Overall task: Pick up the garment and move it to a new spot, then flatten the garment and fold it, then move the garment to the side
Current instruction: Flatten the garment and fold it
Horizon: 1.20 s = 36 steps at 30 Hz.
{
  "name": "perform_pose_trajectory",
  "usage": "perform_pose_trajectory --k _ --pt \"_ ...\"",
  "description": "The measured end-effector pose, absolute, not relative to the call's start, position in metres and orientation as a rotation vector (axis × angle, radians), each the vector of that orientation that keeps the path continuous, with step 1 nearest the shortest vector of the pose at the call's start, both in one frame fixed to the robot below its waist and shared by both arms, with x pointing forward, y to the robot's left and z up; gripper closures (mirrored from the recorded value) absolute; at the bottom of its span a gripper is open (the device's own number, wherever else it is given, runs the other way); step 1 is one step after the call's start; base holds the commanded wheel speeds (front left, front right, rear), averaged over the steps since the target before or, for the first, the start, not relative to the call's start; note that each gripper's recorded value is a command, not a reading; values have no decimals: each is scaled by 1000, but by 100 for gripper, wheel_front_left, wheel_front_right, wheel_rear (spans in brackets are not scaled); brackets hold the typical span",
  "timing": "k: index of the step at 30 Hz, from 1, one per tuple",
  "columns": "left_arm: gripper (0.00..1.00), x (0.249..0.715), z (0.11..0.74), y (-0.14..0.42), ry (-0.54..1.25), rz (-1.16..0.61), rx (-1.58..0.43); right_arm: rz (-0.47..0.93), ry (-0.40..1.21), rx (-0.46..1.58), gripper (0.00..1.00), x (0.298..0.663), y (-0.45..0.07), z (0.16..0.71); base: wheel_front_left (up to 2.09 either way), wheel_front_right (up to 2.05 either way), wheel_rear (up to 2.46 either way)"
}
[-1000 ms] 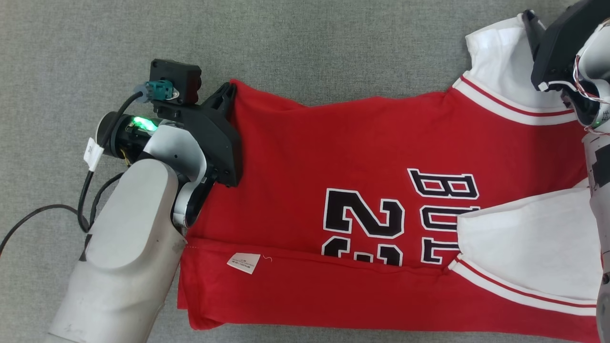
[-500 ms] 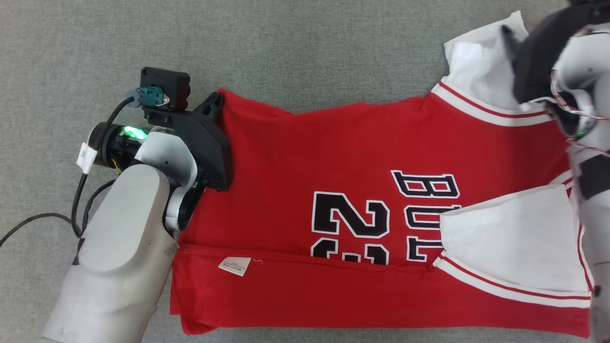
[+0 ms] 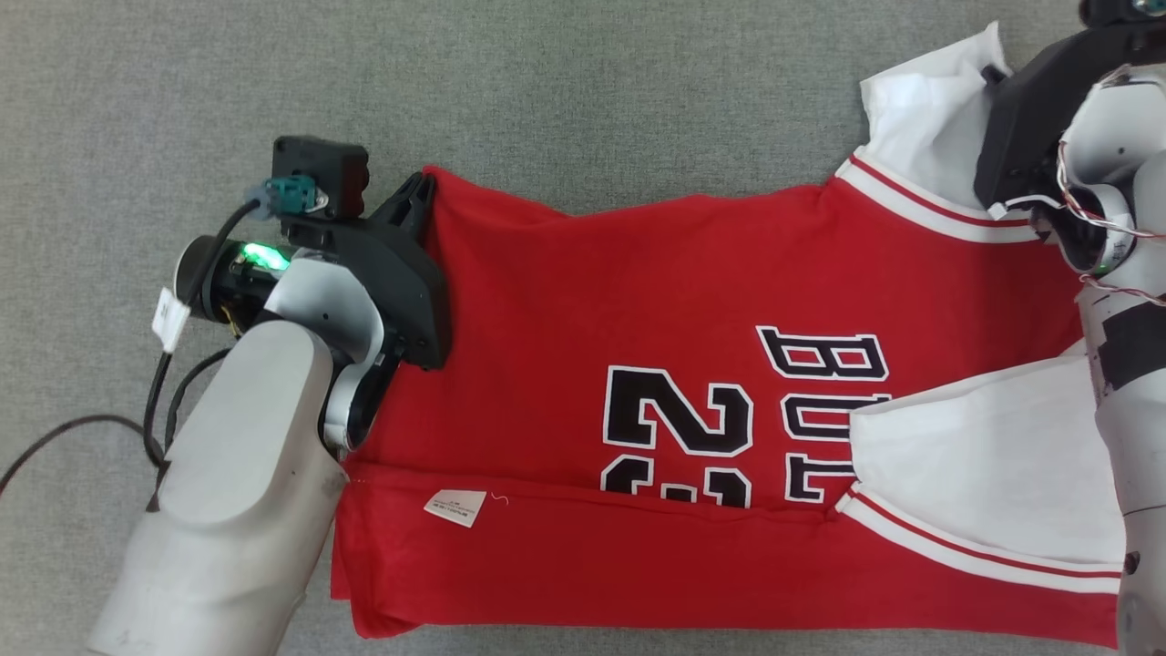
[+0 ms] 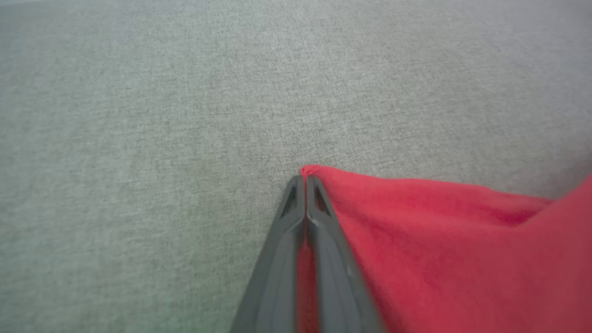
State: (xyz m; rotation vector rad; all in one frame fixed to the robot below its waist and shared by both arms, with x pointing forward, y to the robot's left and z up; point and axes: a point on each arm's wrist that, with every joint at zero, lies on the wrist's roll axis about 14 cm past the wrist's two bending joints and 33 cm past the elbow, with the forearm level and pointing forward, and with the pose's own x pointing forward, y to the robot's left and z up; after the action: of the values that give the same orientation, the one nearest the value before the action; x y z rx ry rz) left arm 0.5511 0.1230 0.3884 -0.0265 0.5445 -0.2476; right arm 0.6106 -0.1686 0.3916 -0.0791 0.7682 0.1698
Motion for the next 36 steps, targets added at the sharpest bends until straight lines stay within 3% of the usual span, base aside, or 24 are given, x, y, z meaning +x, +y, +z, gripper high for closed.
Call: perform_pose_trajectory --k 9,16,20,36 --pt "100 554 408 126 389 -199 -53 153 549 -62 100 624 -176 430 0 0 0" --pt "100 548 442 129 215 -168 -76 181 433 81 100 606 -170 452 0 0 0" --pt "100 530 456 130 165 -170 -101 223 413 185 100 574 -168 461 0 0 0" --pt "100 467 443 149 243 -115 -106 227 617 197 100 452 -191 442 0 0 0"
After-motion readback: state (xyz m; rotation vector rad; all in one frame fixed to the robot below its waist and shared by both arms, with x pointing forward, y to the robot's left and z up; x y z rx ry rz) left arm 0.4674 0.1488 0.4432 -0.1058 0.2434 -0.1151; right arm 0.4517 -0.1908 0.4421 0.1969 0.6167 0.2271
